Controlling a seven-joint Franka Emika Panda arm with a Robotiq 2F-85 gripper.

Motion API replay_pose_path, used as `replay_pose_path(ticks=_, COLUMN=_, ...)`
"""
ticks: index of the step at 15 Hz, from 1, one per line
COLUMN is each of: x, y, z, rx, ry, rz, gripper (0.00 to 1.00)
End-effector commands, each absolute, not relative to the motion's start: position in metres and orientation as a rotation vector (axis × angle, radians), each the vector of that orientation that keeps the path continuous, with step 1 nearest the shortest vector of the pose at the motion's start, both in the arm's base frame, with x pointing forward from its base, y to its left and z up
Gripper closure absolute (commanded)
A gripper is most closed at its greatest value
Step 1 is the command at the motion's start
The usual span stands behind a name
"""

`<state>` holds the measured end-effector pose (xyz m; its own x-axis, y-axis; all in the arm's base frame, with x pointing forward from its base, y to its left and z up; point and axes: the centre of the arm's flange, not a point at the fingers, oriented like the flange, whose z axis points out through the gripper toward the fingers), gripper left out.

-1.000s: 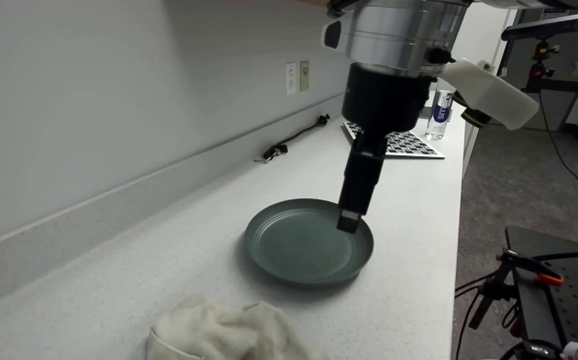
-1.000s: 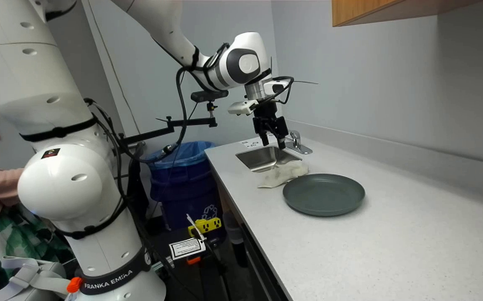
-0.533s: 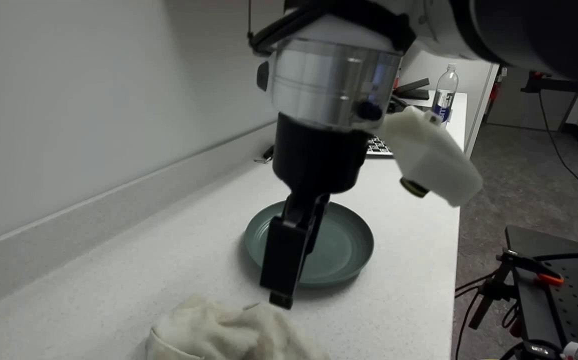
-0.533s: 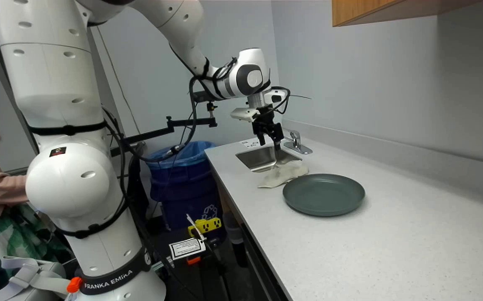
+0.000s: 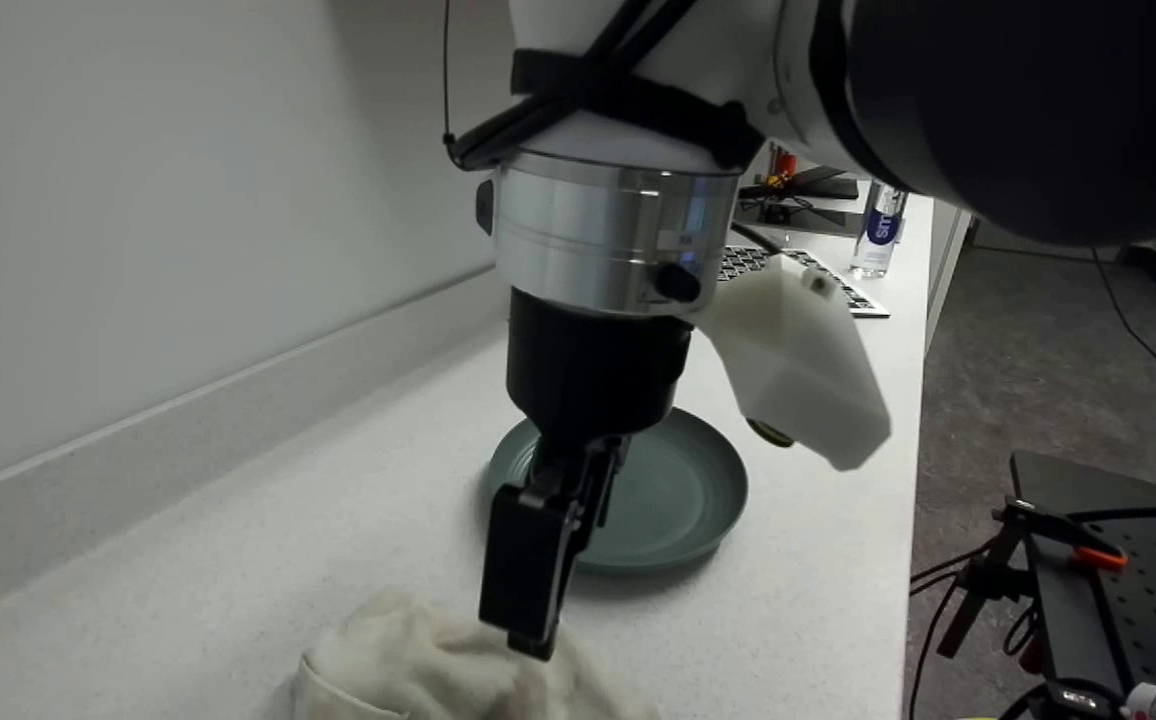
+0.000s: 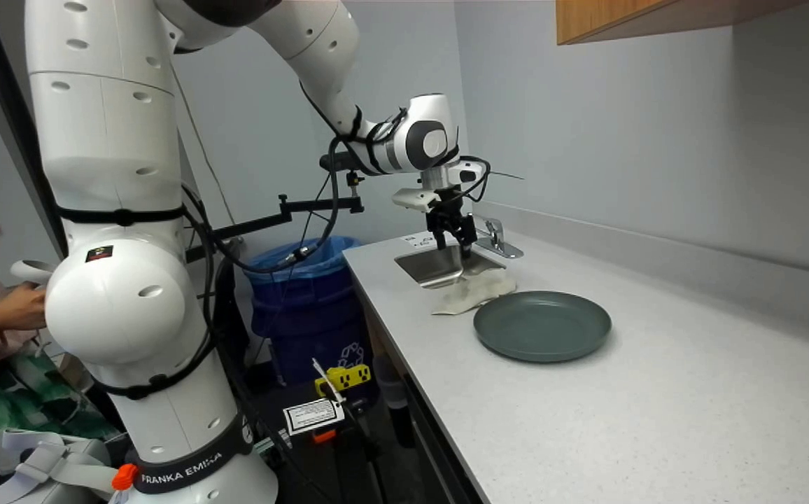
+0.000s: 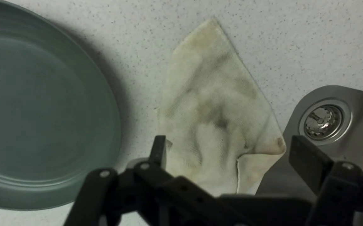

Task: Pick up the cloth from the table, wipe the grey plate with it and put the cloth back on the table.

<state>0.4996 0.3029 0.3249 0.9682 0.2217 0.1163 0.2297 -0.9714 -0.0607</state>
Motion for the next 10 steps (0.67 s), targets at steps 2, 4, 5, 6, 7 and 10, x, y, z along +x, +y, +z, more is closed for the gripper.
replay_pose_path(ticks=2, x=0.509, y=0.311, z=0.319, rx=-3.033, ry=-0.354, rz=-0.215, gripper=0.0)
replay_pose_path(ticks=4, x=0.52, y=0.324, z=0.315, rx=-3.026, ry=-0.385, rz=-0.278, gripper=0.0)
replay_pose_path(ticks=5, x=0.525, y=0.33, z=0.312, rx=-3.022, ry=-0.406, rz=-0.312, gripper=0.0)
replay_pose_path(ticks=6, x=0.532, y=0.337, z=0.308, rx=-3.02, ry=-0.433, rz=-0.353, gripper=0.0)
replay_pose_path(ticks=7, x=0.538, y=0.343, z=0.303, rx=-3.02, ry=-0.457, rz=-0.38, gripper=0.0)
replay_pose_path(ticks=10, x=0.55, y=0.358, z=0.282, rx=-3.03, ry=-0.495, rz=-0.443, gripper=0.0)
